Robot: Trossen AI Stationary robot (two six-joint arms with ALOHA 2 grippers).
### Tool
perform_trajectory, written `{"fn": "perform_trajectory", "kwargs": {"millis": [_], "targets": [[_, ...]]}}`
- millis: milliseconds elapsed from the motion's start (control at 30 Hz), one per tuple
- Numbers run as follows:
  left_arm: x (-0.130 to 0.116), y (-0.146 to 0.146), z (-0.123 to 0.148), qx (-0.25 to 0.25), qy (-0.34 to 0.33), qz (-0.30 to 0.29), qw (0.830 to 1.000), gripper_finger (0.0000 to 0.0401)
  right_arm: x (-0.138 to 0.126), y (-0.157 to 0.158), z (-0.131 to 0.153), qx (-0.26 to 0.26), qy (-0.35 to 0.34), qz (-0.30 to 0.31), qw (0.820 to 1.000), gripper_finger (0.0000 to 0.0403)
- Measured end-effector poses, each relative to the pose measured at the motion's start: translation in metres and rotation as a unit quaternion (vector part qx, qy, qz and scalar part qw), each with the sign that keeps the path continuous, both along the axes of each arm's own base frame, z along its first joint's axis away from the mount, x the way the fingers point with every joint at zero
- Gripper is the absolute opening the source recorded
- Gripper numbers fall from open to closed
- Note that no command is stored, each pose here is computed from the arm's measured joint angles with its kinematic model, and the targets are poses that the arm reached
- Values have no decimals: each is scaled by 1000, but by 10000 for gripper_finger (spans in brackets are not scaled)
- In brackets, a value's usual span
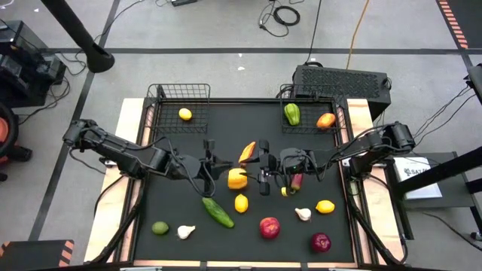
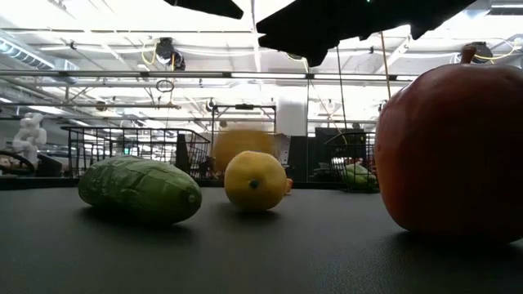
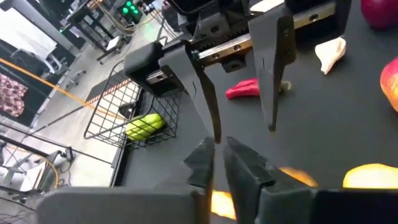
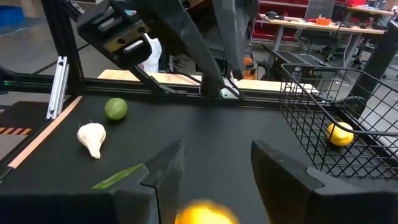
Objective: Sort produce into baskets
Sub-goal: Put the yellow bell pepper into the right black wire basket
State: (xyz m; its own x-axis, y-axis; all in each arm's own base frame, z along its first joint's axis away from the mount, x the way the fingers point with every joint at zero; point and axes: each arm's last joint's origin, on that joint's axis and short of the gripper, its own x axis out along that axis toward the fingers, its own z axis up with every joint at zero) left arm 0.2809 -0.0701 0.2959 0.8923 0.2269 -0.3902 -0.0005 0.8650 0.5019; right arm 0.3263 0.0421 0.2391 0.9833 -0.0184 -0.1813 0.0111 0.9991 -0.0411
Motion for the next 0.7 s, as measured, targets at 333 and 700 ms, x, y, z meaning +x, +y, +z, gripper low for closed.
{"fn": "perform_trajectory", "kwargs": {"millis": [333, 700], "targets": [[-7, 15, -16, -68, 71, 68, 993, 38, -2, 0, -8, -5, 39, 1, 999, 175], [-22, 5, -55, -207, 160, 43, 964, 48, -14, 17, -30, 58, 159, 3, 986, 199]]}}
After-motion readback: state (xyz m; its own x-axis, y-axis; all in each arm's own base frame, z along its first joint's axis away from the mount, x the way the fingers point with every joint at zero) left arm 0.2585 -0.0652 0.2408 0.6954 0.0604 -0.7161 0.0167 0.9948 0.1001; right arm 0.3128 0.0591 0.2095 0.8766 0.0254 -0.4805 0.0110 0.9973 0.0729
